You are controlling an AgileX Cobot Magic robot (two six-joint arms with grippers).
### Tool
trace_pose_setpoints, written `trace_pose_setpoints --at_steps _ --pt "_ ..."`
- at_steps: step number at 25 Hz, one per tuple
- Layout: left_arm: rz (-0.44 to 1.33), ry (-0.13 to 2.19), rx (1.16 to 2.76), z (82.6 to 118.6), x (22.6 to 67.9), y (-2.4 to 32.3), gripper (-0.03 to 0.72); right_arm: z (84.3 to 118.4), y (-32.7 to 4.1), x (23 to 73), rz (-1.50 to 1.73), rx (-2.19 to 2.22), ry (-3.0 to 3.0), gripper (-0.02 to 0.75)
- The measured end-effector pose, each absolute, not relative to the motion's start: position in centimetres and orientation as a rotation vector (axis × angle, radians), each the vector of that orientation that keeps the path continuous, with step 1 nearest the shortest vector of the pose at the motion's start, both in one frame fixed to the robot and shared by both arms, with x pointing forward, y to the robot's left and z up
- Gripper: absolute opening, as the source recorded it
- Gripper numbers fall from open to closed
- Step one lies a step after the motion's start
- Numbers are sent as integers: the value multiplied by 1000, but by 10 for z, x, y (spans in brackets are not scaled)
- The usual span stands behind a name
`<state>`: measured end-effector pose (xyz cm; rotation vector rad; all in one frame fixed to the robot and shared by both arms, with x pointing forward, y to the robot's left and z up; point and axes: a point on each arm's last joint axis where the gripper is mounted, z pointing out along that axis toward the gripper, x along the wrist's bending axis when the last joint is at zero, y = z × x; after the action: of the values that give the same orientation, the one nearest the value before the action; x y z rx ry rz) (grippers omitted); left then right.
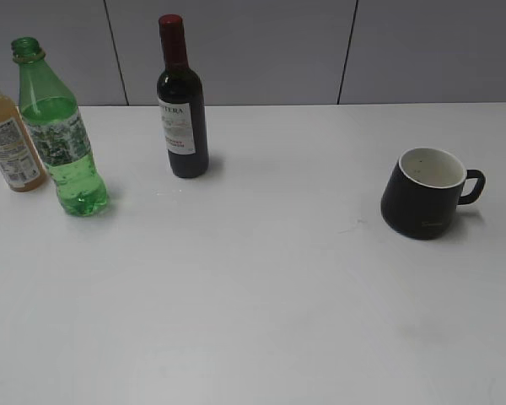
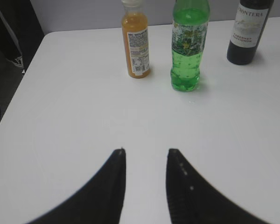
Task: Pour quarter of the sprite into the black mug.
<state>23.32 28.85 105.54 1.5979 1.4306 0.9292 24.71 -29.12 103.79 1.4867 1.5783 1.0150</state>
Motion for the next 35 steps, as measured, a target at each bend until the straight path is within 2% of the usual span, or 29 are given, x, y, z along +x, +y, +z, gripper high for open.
trace_pose_setpoints --at_steps 20,35 --pt "929 1431 1598 1055 233 288 237 1038 -291 247 1017 1485 1576 596" --pt "929 1431 1598 1055 233 288 237 1069 -294 278 1119 1368 1409 596"
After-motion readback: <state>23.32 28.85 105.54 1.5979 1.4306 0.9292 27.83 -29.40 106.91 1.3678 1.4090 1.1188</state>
